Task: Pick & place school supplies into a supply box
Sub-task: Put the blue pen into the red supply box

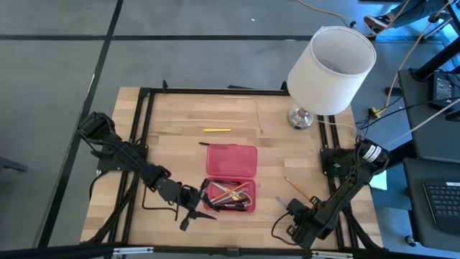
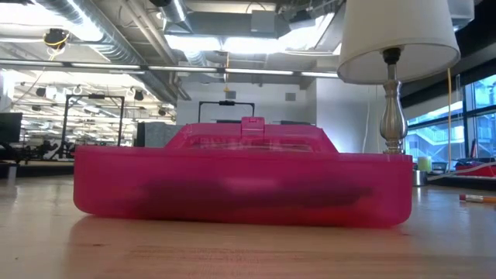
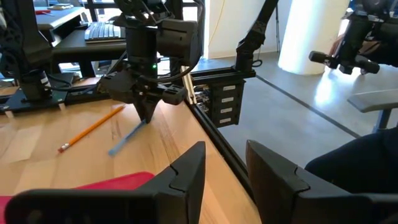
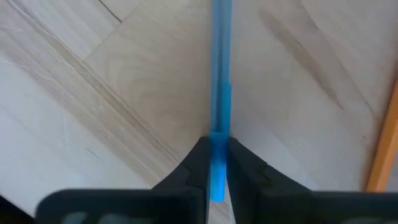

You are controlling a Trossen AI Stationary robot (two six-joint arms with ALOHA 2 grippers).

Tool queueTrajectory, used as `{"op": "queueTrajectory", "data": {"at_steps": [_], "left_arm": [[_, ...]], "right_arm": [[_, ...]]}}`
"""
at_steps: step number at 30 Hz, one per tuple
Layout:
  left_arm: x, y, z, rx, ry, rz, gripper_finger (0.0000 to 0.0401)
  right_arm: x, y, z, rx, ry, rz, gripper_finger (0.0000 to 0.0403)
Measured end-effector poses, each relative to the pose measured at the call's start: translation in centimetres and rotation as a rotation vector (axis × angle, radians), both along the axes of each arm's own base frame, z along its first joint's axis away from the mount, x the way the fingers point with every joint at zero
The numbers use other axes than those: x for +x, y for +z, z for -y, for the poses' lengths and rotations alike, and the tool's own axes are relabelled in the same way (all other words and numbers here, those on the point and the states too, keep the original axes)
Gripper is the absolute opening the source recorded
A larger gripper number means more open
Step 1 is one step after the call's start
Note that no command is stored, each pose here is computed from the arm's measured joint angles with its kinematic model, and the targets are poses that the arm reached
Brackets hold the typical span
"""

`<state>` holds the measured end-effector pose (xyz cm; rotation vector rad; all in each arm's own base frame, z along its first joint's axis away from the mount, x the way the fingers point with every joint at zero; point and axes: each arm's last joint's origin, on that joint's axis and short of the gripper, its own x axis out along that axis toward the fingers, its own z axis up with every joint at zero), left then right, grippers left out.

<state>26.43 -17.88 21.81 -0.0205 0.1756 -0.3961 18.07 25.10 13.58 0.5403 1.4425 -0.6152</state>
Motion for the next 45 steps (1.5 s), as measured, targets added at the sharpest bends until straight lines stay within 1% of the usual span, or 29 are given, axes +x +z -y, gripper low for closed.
{"op": "queueTrajectory", "data": {"at_steps": [4,7,9,14,17,19,23,25,33,37,40,45], "left_arm": [[0.0,0.0,0.0,0.000,0.000,0.000,0.0111],[0.0,0.0,0.0,0.000,0.000,0.000,0.0110],[0.0,0.0,0.0,0.000,0.000,0.000,0.0108],[0.0,0.0,0.0,0.001,0.002,0.000,0.0109],[0.0,0.0,0.0,0.001,0.003,0.000,0.0111],[0.0,0.0,0.0,0.001,0.003,0.000,0.0111],[0.0,0.0,0.0,0.001,0.003,0.000,0.0108],[0.0,0.0,0.0,0.000,0.003,0.000,0.0107],[0.0,0.0,0.0,0.000,0.003,0.000,0.0110],[0.0,0.0,0.0,0.000,0.003,0.000,0.0107],[0.0,0.0,0.0,0.001,0.007,0.001,0.0108],[0.0,0.0,0.0,0.001,0.007,0.001,0.0111]], "right_arm": [[0.4,1.3,-0.4,-0.028,0.004,-0.007,0.0048],[1.0,2.9,-1.1,-0.048,0.015,0.056,0.0049],[1.5,4.0,-1.3,-0.091,0.054,0.114,0.0045],[3.3,6.4,-1.6,-0.214,0.171,0.334,0.0042],[5.1,7.4,-1.0,-0.263,0.222,0.411,0.0046],[6.5,7.7,-0.5,-0.269,0.263,0.432,0.0047],[9.1,7.7,0.8,-0.243,0.350,0.460,0.0046],[10.4,7.5,1.7,-0.224,0.373,0.473,0.0046],[13.9,7.2,4.5,-0.188,0.365,0.524,0.0046],[15.3,5.8,5.0,-0.152,0.378,0.520,0.0046],[16.2,4.4,5.0,-0.129,0.412,0.503,0.0046],[16.6,2.4,5.1,-0.120,0.423,0.443,0.0046]]}}
